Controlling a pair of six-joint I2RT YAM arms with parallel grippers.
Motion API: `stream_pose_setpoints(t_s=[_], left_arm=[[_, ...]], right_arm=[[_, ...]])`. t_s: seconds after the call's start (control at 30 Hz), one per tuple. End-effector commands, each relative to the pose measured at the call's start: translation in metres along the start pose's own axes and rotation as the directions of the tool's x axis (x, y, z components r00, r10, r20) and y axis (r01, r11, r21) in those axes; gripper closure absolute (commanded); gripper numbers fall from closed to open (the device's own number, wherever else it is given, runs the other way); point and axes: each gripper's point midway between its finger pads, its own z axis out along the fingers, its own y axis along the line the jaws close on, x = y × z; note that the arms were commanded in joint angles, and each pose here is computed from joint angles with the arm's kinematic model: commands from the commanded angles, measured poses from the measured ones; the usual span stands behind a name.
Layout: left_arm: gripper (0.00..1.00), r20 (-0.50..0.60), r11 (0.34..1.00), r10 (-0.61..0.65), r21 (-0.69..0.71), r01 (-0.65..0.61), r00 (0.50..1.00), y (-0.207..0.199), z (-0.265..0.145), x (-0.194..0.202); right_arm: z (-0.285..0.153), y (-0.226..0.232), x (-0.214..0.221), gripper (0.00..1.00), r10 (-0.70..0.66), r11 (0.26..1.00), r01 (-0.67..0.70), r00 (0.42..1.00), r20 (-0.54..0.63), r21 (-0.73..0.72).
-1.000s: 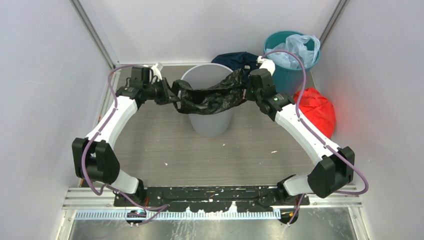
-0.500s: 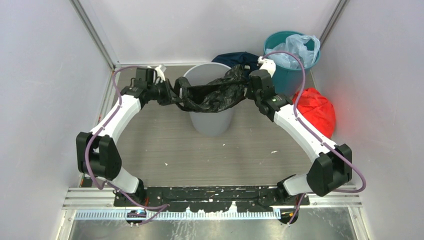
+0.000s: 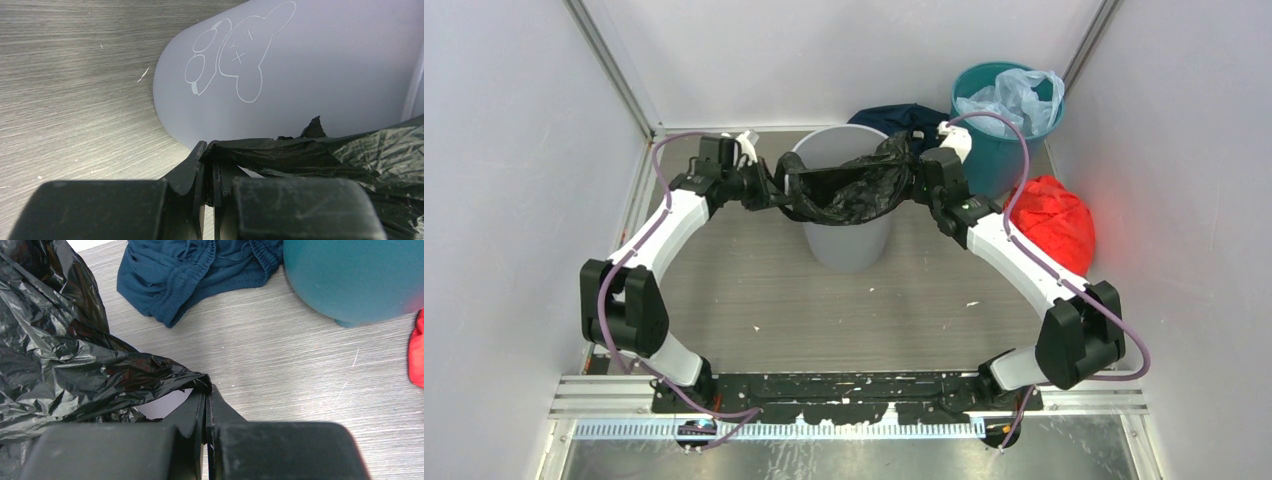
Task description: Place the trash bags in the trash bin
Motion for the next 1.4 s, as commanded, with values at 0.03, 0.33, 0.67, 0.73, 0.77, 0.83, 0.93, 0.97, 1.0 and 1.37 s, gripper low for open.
stream_pose_setpoints(t_s=[0.03, 0.33, 0.67, 0.73, 0.77, 0.83, 0.93, 0.97, 1.0, 1.37], left_arm=[[0.93, -0.021, 0.996, 0.006, -0.090, -0.008, 1.000, 0.028, 0.010, 0.010], [0.94, -0.042, 0.993, -0.017, -0.120, 0.011, 0.999, 0.043, 0.021, 0.021], [0.94, -0.065, 0.990, -0.034, -0.139, 0.025, 0.997, 0.053, 0.030, 0.030], [0.95, -0.066, 0.990, -0.037, -0.141, 0.027, 0.997, 0.054, 0.031, 0.032], [0.95, -0.068, 0.990, -0.036, -0.140, 0.026, 0.997, 0.054, 0.031, 0.033], [0.95, -0.069, 0.990, -0.037, -0.141, 0.027, 0.997, 0.053, 0.031, 0.033], [0.95, -0.062, 0.990, -0.032, -0.136, 0.023, 0.998, 0.051, 0.030, 0.031], [0.95, -0.061, 0.991, -0.031, -0.135, 0.022, 0.998, 0.050, 0.029, 0.030], [0.95, -0.058, 0.991, -0.029, -0.135, 0.021, 0.998, 0.049, 0.028, 0.029], [0.95, -0.053, 0.991, -0.027, -0.136, 0.020, 0.998, 0.048, 0.030, 0.024]], right_arm=[[0.006, -0.029, 0.029, 0.96, 0.005, 0.995, 0.001, 0.998, -0.060, 0.098], [-0.006, -0.035, 0.050, 0.97, 0.054, 0.996, -0.047, 0.995, -0.088, 0.080], [-0.015, -0.040, 0.070, 0.97, 0.085, 0.995, -0.078, 0.989, -0.124, 0.065], [-0.015, -0.041, 0.072, 0.97, 0.084, 0.995, -0.076, 0.988, -0.129, 0.067], [-0.016, -0.041, 0.072, 0.97, 0.084, 0.995, -0.076, 0.988, -0.129, 0.066], [-0.017, -0.041, 0.071, 0.97, 0.085, 0.995, -0.078, 0.989, -0.125, 0.063], [-0.018, -0.041, 0.069, 0.97, 0.086, 0.995, -0.079, 0.989, -0.122, 0.063], [-0.019, -0.041, 0.068, 0.97, 0.086, 0.995, -0.079, 0.989, -0.121, 0.062], [-0.020, -0.040, 0.067, 0.97, 0.086, 0.995, -0.080, 0.989, -0.118, 0.060], [-0.034, -0.048, 0.061, 0.98, 0.092, 0.994, -0.086, 0.991, -0.094, 0.070]])
